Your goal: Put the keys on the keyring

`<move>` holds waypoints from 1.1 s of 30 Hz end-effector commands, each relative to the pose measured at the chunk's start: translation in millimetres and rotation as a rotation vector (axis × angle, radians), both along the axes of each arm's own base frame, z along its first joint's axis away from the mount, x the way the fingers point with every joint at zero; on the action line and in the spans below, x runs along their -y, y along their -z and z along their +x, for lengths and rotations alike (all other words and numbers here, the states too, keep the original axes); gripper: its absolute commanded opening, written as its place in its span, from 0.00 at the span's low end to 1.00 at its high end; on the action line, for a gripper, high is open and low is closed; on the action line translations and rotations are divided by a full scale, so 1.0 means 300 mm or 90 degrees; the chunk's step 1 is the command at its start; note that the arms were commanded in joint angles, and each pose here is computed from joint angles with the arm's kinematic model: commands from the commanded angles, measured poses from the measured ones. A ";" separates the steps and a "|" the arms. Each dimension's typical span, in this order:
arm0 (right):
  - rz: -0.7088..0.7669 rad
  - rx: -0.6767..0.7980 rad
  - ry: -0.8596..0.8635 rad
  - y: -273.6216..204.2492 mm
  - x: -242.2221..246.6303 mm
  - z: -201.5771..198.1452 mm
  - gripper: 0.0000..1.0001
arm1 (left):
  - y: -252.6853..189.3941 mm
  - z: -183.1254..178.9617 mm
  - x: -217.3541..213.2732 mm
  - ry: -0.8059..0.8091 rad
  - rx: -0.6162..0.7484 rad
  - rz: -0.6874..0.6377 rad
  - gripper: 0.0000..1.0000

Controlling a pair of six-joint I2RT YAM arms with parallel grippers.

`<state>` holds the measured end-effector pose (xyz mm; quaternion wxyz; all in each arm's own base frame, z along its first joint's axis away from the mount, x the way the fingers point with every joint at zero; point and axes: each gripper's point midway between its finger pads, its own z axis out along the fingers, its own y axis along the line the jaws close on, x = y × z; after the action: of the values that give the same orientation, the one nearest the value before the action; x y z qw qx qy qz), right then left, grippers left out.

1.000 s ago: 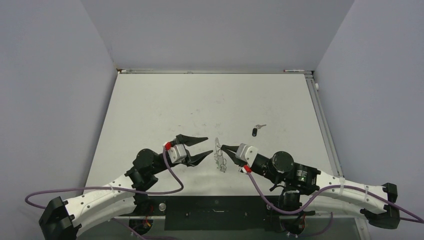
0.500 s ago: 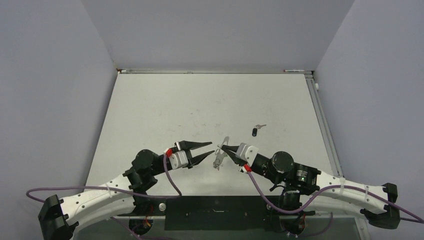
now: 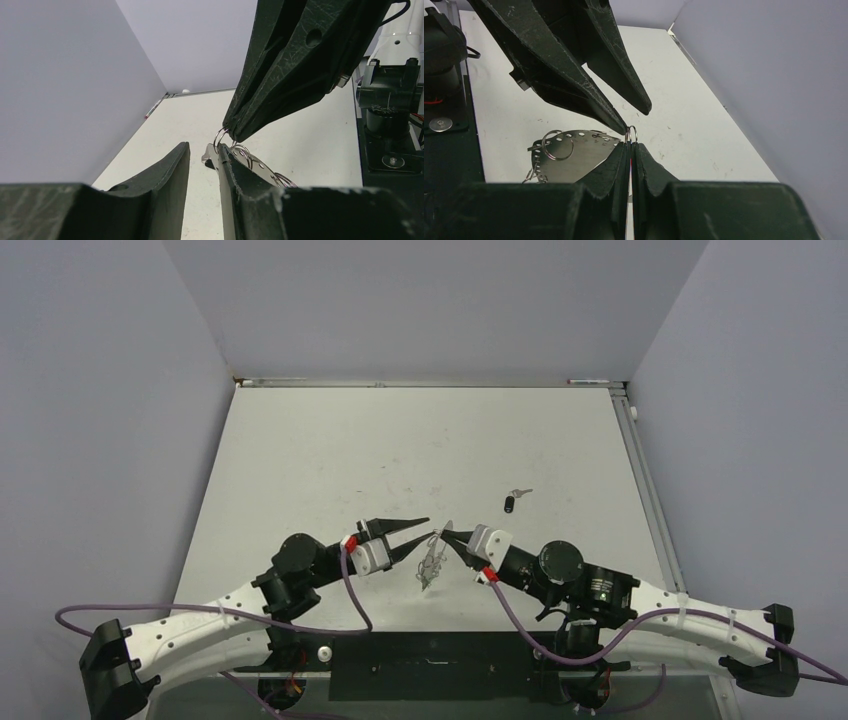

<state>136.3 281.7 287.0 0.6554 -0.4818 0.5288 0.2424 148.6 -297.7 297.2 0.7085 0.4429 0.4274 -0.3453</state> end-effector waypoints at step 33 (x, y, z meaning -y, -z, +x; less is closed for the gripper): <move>0.097 -0.003 -0.004 -0.155 0.008 -0.020 0.37 | -0.138 -0.010 -0.037 -0.026 0.039 -0.123 0.00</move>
<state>134.8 283.1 293.2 0.6556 -0.4712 0.5328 0.2534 149.6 -299.2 297.3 0.7238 0.4302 0.4238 -0.3340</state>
